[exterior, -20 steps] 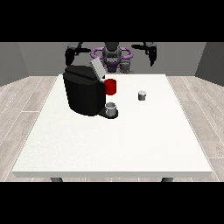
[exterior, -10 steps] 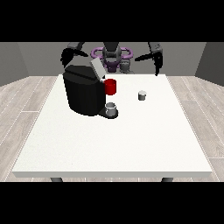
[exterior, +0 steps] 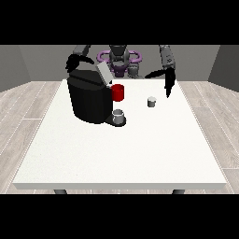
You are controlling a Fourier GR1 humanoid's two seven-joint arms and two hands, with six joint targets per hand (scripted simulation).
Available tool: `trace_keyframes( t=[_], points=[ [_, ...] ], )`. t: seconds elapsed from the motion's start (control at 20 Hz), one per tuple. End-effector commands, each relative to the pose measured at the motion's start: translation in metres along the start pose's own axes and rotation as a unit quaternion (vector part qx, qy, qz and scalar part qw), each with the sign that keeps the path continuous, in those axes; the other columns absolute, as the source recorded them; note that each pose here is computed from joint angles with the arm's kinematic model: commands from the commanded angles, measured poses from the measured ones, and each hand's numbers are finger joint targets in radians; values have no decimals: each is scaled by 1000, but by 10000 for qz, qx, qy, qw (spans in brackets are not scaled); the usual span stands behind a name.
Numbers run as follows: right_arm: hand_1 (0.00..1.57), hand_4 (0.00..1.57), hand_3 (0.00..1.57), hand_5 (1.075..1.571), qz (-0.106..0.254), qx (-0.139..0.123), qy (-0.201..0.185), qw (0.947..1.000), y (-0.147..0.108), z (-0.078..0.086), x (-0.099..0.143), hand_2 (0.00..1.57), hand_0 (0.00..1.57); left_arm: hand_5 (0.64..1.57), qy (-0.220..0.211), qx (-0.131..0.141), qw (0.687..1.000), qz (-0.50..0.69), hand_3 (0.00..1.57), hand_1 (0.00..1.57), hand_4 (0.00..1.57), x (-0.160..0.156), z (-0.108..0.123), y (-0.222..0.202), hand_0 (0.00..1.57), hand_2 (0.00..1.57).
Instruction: Insert the coffee pod into the coffee machine and close the lid
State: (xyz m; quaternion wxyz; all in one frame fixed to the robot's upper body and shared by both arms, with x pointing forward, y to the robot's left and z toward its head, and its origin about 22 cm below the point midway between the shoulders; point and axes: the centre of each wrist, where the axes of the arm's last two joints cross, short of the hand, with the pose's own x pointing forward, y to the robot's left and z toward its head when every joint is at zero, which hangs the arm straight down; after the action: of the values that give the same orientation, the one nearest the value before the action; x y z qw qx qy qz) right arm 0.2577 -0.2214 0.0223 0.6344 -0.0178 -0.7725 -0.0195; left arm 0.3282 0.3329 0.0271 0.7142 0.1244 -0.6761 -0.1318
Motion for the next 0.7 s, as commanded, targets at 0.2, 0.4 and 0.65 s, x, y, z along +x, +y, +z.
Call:
trace_keyframes(
  t=[0.2,0.4,0.65],
  points=[
    [0,337,0,1571,22,44,56,10000,-1,-19,-4,0,0,1571,280,-159,9985,-440,0,0,0,3,-25,2,0,0],
    [0,393,0,1571,138,-139,339,9992,8,-19,-2,0,0,1571,456,-436,9943,-856,0,0,0,-7,-27,-14,0,113],
    [0,407,0,1571,274,-264,608,9974,-6,-24,-18,0,0,1571,394,-426,9918,-1136,222,223,0,-8,-33,-35,223,529]
  ],
)
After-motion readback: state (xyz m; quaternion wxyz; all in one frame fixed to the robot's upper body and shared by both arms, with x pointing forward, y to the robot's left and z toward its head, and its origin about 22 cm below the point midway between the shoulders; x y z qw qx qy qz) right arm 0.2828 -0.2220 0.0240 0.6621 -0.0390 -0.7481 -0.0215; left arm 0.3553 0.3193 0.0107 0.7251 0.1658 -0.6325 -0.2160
